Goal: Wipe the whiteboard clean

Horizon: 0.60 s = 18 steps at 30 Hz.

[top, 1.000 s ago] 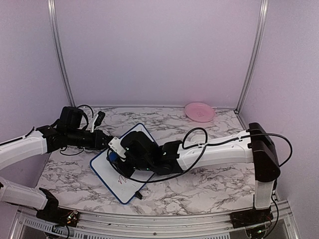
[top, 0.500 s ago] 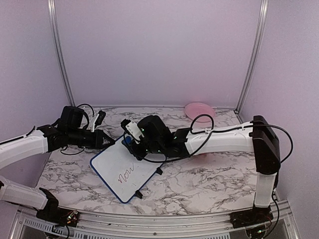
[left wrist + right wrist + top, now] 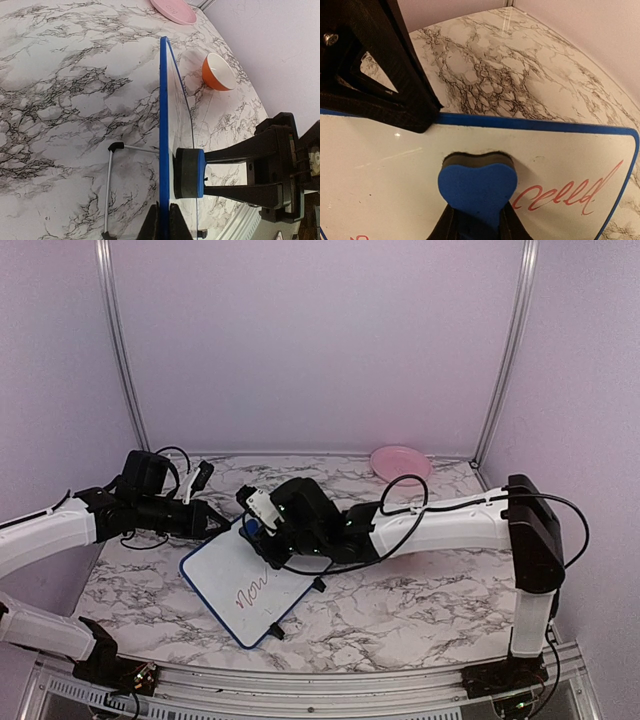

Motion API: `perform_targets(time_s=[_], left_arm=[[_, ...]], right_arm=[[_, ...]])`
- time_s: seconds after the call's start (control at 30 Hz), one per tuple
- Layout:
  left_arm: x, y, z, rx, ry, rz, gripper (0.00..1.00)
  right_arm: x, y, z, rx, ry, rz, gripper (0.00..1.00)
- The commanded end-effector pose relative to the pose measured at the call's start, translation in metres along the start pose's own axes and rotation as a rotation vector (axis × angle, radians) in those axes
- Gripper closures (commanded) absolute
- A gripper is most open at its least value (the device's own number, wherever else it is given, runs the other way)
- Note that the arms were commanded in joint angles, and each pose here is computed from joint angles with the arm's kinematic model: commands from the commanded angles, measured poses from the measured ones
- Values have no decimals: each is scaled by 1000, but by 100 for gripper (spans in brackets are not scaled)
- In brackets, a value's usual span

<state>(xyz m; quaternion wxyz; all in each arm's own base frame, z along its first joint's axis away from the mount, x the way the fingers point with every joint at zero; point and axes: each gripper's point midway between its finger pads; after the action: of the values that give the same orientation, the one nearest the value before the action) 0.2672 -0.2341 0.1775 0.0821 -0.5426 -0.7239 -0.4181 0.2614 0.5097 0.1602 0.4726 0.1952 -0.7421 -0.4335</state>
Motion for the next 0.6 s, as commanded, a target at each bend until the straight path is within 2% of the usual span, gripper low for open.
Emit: perform_targets(time_s=[0.0, 0.17, 0.27, 0.47, 0.57], left_arm=[[-8, -3, 4, -22, 14, 26, 100], [-7, 1, 3, -35, 12, 17, 100], [-8, 2, 2, -31, 9, 21, 100], [-6, 2, -5, 0, -30, 43, 100], [-2, 4, -7, 19, -37, 57, 94]], right_arm=[[-8, -26, -6, -11, 23, 76, 100], [-5, -42, -62, -49, -73, 108, 100], [-3, -46, -80, -55, -100, 117, 100], [-1, -45, -77, -43, -77, 107, 100], [1, -41, -72, -41, -69, 97, 100]])
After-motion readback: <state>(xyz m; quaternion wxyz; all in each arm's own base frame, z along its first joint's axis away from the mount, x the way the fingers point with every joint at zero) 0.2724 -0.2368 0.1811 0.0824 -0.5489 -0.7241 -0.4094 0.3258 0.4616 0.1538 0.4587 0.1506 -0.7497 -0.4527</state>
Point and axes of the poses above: each gripper's point midway between its finger pads, its own x axis back along the fingers, its own z axis along the line the jaws close on, y = z × x, and after that the axes turned 10 degrees about x, right-handed
